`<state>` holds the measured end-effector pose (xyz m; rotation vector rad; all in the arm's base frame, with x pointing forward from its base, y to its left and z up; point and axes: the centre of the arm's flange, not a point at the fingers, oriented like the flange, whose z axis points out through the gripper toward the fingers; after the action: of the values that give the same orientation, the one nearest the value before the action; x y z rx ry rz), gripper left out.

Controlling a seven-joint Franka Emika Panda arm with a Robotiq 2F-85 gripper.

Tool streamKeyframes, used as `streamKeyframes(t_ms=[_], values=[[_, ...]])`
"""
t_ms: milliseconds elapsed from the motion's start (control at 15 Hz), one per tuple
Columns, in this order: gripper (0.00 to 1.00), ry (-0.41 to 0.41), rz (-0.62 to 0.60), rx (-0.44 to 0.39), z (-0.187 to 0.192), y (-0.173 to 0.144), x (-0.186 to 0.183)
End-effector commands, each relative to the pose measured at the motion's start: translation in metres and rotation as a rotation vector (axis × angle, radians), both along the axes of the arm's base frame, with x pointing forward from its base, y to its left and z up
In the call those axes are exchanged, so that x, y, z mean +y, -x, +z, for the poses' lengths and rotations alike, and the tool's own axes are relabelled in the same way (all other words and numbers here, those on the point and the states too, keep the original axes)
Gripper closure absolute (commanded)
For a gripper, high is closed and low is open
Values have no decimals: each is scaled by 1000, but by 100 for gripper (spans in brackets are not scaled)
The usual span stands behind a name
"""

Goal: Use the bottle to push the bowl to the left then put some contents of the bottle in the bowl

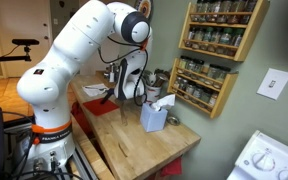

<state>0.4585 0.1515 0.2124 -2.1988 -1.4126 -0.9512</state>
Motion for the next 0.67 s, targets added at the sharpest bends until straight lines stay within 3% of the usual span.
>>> streamKeyframes(t_ms=[0, 600], values=[[0, 13, 1, -6, -5, -5, 5], [0, 66, 8, 7, -14, -14, 20]])
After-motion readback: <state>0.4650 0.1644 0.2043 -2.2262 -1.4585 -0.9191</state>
